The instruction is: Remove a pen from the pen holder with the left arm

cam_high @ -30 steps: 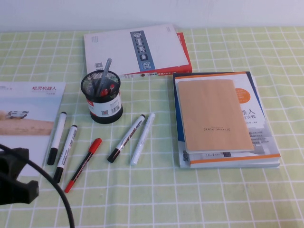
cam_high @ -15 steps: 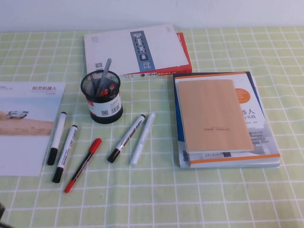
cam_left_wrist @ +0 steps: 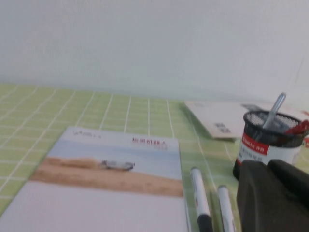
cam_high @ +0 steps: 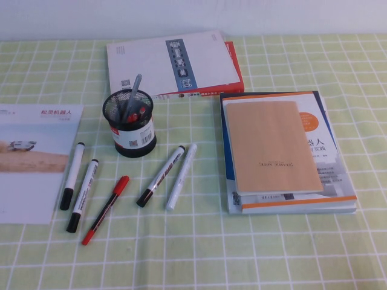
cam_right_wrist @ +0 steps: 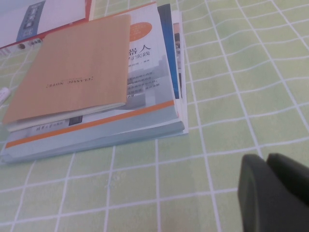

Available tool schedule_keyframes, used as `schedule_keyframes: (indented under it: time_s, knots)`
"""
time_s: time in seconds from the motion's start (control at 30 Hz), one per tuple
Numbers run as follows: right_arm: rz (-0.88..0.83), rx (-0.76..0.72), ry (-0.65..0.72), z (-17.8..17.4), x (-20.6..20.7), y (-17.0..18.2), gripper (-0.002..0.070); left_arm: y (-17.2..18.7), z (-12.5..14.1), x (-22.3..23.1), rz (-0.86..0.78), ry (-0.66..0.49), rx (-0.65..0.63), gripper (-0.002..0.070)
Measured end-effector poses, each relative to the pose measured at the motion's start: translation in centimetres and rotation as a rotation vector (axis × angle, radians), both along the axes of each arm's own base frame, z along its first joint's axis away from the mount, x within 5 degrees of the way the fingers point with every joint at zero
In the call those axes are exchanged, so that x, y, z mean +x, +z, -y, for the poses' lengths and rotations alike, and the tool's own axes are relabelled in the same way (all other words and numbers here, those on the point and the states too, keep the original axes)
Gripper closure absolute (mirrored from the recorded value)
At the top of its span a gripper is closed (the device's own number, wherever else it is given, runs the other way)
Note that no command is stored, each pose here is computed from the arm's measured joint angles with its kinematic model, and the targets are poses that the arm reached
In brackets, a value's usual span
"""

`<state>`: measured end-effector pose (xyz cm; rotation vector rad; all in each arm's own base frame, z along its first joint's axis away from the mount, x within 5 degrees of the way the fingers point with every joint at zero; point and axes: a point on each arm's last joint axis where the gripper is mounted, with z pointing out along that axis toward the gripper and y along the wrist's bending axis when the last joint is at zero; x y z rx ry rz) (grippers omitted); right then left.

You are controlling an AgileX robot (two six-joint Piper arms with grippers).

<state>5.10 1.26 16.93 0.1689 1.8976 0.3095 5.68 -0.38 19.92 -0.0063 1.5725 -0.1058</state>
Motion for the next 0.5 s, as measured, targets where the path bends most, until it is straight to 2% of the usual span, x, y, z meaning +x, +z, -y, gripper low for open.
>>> schedule_keyframes:
  time_s: [0.27, 0.5]
  knots:
    - [0.000, 0.001, 0.000, 0.0, 0.0, 0.0, 0.0691, -2.1, 0.1, -0.2, -0.226, -0.017, 0.052, 0.0678]
    - [0.000, 0.001, 0.000, 0.0, 0.0, 0.0, 0.0691, -2.8, 0.1, -0.4, -0.304, -0.020, 0.074, 0.0678]
